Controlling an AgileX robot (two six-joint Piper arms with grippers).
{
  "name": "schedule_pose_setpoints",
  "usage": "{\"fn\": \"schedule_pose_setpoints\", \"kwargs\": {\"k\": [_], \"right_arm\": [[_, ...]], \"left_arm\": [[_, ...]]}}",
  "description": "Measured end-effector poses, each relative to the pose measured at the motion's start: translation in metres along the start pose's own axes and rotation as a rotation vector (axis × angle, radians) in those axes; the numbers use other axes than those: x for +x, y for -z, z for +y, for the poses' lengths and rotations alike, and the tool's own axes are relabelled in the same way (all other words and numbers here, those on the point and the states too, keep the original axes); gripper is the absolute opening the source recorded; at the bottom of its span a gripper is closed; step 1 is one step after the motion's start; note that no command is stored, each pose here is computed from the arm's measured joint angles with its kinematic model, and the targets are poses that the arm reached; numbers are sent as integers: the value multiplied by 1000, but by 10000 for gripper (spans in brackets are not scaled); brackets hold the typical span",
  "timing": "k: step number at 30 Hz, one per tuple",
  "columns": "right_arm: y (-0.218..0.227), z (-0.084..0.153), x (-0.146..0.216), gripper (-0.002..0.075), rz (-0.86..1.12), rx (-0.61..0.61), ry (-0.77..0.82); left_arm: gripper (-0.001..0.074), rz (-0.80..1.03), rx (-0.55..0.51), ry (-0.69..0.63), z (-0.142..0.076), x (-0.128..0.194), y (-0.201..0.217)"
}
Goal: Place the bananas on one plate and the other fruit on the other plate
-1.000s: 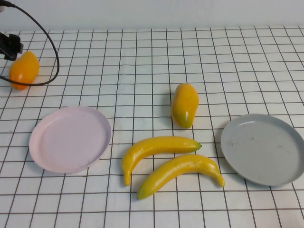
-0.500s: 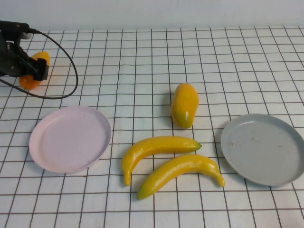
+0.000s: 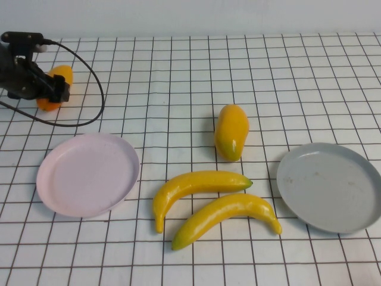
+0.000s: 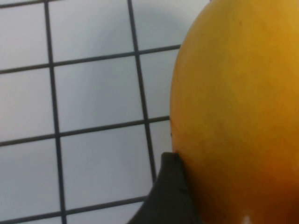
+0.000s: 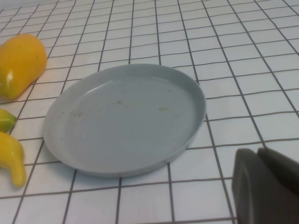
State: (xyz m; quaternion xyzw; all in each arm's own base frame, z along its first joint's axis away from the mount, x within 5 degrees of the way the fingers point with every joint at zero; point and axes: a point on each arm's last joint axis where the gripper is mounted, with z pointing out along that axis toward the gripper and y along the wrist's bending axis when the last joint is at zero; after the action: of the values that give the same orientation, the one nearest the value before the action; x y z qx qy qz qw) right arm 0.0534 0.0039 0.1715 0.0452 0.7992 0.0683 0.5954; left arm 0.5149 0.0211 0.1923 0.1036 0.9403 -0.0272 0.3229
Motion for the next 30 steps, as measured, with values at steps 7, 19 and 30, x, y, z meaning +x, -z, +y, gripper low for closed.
{"fn": "schedule_pose_setpoints", "kwargs": {"k": [7,19,30], "right_arm": [[0,0,0,-15,0,0,0],[0,0,0,-15,0,0,0],[0,0,0,-15,0,0,0]], "left_arm": [[525,-1,36,10,-3,0,0],[525,146,179,-34,-24,-29,115],[525,301,182,-9,-84,44,147]]}}
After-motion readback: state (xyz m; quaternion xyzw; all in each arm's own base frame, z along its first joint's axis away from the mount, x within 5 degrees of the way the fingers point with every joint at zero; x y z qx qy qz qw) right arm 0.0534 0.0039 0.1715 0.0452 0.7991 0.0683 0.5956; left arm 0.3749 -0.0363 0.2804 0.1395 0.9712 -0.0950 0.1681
